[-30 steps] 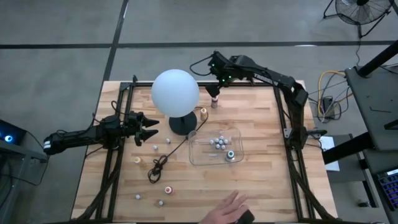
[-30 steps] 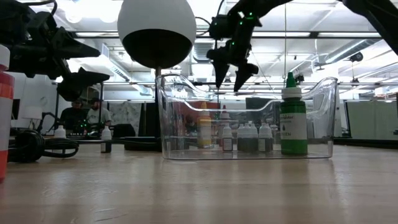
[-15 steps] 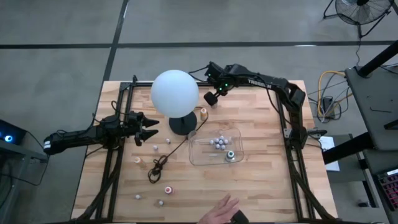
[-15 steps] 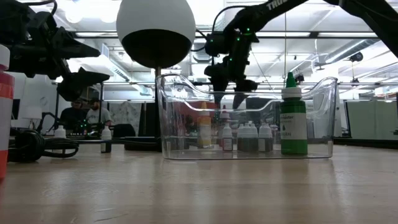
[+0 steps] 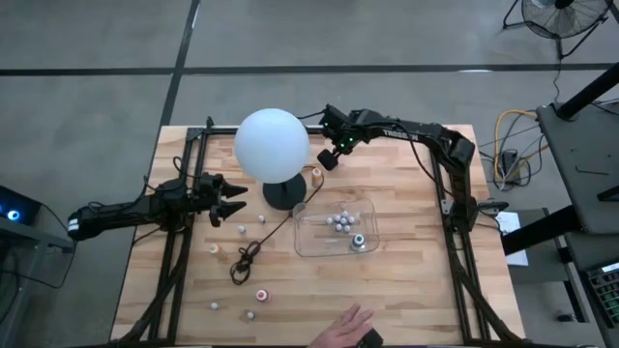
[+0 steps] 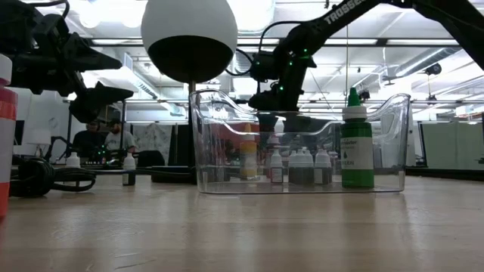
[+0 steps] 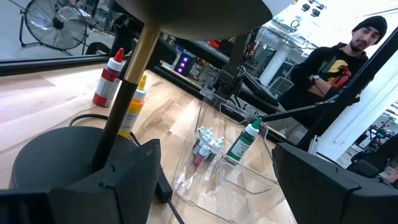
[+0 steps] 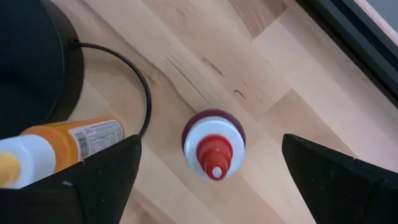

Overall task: Pick & Place food coloring
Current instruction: Put the large red food coloring bottle into the transparent bin, then put the large yellow food coloring bottle into the transparent bin

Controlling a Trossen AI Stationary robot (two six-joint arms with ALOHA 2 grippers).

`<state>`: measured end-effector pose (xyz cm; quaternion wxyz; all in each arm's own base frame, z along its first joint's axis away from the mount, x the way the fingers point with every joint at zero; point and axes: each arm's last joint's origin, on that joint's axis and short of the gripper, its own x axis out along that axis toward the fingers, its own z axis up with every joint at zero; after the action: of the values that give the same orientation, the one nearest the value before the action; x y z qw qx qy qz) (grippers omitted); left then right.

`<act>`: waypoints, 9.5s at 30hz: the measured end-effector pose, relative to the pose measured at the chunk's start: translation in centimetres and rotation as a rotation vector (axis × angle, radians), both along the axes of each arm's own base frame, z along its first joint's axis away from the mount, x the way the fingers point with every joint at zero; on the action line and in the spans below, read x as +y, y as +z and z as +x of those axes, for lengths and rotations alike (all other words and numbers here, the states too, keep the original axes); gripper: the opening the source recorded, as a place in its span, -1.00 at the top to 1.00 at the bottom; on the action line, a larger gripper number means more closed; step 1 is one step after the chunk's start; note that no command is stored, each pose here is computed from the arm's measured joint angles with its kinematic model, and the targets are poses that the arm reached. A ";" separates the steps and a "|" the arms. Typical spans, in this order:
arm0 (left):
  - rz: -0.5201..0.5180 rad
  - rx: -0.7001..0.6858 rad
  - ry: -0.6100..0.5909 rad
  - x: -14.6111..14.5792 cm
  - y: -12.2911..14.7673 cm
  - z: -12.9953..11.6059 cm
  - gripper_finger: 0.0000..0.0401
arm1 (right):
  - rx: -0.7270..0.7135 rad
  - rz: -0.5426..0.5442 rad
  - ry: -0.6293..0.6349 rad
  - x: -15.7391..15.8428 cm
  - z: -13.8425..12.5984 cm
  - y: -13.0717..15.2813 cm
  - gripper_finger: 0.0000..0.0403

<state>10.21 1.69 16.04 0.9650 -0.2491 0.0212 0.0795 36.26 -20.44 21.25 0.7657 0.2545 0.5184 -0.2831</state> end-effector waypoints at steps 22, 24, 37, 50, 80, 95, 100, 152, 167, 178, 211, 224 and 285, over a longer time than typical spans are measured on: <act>0.000 0.000 0.000 0.0 0.0 0.0 -0.39 | -0.022 0.011 0.012 0.0 0.0 0.0 0.40; 0.000 0.000 -0.001 0.0 0.0 0.0 -0.39 | -0.023 0.011 0.010 0.0 0.0 0.0 0.47; 0.000 0.000 0.000 0.0 0.0 0.0 -0.39 | 0.052 -0.078 0.018 0.9 -2.5 3.9 0.46; 0.000 0.000 0.000 0.0 0.0 0.0 -0.39 | 0.047 -0.197 -0.004 4.1 -6.8 10.8 0.46; 0.000 0.000 0.000 0.0 0.0 0.0 -0.39 | -0.109 -0.193 0.273 19.3 -15.1 19.3 0.47; 0.000 0.000 0.000 0.0 0.0 0.0 -0.39 | -0.156 -0.207 0.507 23.6 -12.6 21.1 0.47; 0.000 0.000 0.000 0.0 0.0 0.0 -0.39 | -0.133 -0.229 0.607 24.4 -11.0 21.7 0.47; 0.000 0.000 0.000 0.0 0.0 0.0 -0.39 | 0.018 -0.067 0.994 25.7 -2.7 8.4 0.47; 0.000 0.000 0.000 0.0 0.0 0.0 -0.39 | 0.070 -0.052 1.026 26.4 -1.1 4.7 0.47; 0.000 0.000 0.001 0.0 0.0 0.0 -0.39 | 0.083 -0.046 1.030 26.8 -1.4 1.5 0.47; 0.000 0.000 0.002 0.0 0.0 0.0 -0.39 | -0.080 -0.046 0.900 26.6 -4.1 8.1 -0.32; 0.000 0.000 0.002 0.0 0.0 0.0 -0.39 | -0.187 -0.209 0.801 24.4 -8.9 12.1 -0.51; 0.000 0.000 0.002 0.0 0.0 0.0 -0.39 | -0.217 -0.170 0.632 4.1 -0.6 4.8 -0.79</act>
<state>10.21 1.69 16.04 0.9649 -0.2491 0.0209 0.0804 35.63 -16.35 26.08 0.8847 0.0453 0.4617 -0.0455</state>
